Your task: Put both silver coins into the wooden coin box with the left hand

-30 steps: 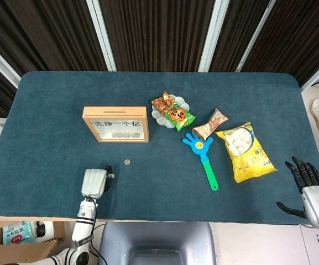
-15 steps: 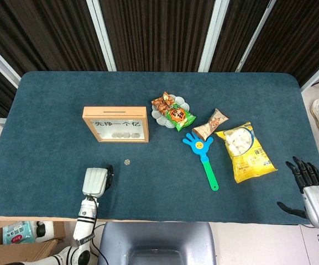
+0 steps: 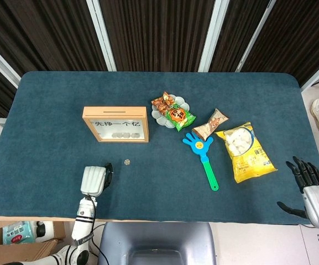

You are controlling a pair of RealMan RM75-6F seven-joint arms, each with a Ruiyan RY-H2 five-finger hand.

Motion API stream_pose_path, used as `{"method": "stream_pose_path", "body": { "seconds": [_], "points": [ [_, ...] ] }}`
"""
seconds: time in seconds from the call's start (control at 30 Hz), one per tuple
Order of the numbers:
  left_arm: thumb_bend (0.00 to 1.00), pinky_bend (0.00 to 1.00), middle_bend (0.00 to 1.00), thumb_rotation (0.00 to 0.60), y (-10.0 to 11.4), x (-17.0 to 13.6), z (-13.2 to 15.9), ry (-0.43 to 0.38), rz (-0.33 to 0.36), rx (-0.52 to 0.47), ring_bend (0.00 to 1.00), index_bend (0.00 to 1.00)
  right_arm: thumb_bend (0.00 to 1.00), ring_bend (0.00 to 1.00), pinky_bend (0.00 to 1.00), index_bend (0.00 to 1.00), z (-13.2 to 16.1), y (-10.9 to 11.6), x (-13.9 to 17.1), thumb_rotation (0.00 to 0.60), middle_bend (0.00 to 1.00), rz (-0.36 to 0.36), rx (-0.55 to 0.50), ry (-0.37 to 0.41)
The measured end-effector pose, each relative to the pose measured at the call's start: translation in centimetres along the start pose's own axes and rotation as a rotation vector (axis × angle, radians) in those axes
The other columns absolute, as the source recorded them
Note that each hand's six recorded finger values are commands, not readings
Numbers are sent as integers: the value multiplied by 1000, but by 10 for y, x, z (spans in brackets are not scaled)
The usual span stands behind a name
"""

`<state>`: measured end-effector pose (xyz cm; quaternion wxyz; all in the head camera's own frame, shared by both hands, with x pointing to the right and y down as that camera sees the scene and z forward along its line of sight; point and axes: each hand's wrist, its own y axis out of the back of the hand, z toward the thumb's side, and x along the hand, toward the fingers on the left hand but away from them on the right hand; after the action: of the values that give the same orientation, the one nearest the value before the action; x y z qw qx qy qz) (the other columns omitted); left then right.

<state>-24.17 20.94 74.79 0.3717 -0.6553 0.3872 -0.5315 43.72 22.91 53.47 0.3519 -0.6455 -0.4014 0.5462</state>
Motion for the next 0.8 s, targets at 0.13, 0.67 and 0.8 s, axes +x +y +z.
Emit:
{"method": "stream_pose_path", "body": {
  "seconds": [0.13,0.67,0.8],
  "points": [
    [460,1000,1000,600,23,1,0,-22,38,-22,1000,591,154,0,0,0,0,0,0,600,0,2,0,-1],
    [473,1000,1000,600,222,50,18,16,225,-36,1000,590,154,0,0,0,-3,-1,-4,600,0,22,-15,-4],
    [474,1000,1000,600,232,70,35,5,220,-21,1000,592,154,0,0,0,-5,0,-6,600,0,26,-25,-7]
  ]
}}
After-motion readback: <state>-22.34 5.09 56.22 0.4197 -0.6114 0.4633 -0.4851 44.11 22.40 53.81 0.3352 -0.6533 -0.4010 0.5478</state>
